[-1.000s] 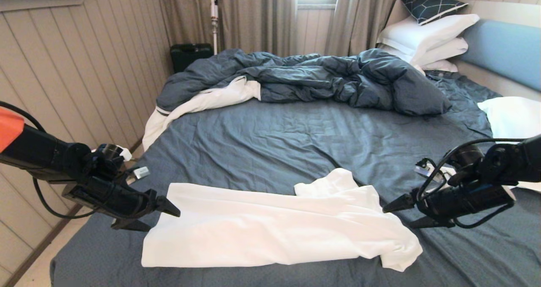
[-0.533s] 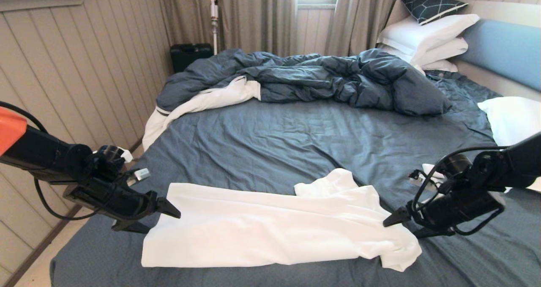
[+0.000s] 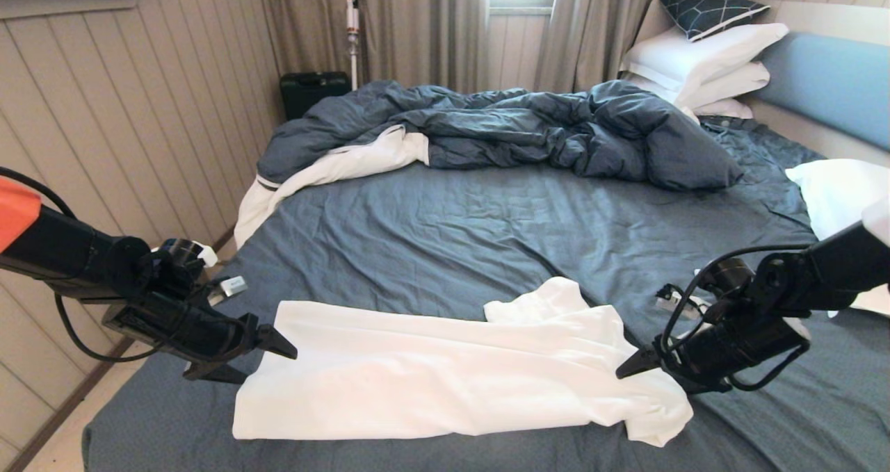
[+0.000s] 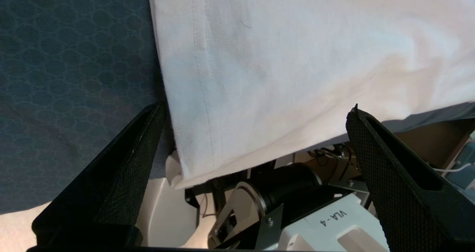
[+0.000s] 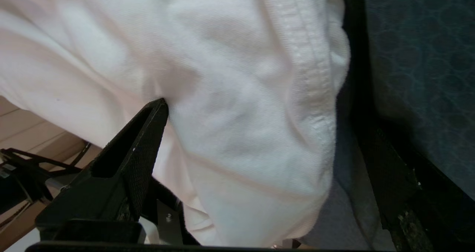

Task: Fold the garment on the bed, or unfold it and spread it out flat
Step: Fold the white T-shirt

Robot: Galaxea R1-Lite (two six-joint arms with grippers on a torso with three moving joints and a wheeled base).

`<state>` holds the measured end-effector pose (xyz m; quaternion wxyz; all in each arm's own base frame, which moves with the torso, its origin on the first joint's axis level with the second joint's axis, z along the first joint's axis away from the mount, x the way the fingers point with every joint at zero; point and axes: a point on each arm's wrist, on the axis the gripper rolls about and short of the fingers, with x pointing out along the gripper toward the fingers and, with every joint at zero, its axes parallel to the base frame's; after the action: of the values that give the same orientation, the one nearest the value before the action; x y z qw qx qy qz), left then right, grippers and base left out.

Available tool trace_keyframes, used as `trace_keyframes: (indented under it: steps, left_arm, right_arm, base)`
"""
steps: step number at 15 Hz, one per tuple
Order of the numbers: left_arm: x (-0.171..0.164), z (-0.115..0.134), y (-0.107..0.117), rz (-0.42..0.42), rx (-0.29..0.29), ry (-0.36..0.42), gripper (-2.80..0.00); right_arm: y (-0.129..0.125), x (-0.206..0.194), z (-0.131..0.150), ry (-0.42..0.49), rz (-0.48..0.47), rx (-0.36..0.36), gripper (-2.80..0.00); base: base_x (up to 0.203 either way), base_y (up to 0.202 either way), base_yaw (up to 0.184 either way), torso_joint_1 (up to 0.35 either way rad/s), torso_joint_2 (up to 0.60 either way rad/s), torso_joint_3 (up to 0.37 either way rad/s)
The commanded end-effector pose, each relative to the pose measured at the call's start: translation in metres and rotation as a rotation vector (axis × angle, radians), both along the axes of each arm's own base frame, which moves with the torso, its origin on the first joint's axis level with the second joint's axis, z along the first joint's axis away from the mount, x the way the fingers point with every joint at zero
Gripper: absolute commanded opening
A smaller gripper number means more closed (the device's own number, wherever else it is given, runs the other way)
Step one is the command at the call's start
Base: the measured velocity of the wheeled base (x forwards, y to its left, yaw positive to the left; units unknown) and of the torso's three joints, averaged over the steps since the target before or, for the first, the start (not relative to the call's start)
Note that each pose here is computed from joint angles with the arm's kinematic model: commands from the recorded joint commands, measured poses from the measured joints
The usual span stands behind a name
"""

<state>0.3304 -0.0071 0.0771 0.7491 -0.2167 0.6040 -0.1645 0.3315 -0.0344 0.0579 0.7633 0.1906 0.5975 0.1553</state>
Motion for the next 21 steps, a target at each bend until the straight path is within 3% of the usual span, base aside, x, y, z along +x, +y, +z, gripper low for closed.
trace_keyframes:
  steps: [1, 21]
  left_arm:
    - [-0.0007, 0.0017, 0.0001, 0.001, -0.004, -0.002, 0.00]
    - [-0.0010, 0.0021, 0.0001, 0.002, -0.004, -0.001, 0.00]
  right_arm:
    - [0.0009, 0.0003, -0.0011, 0.003, 0.005, 0.019, 0.00]
    - [0.0065, 0.0018, -0.0049, 0.014, 0.022, 0.026, 0.00]
  base:
    - [0.000, 0.000, 0.000, 0.000, 0.00, 0.000]
    - [0.000, 0.000, 0.000, 0.000, 0.00, 0.000]
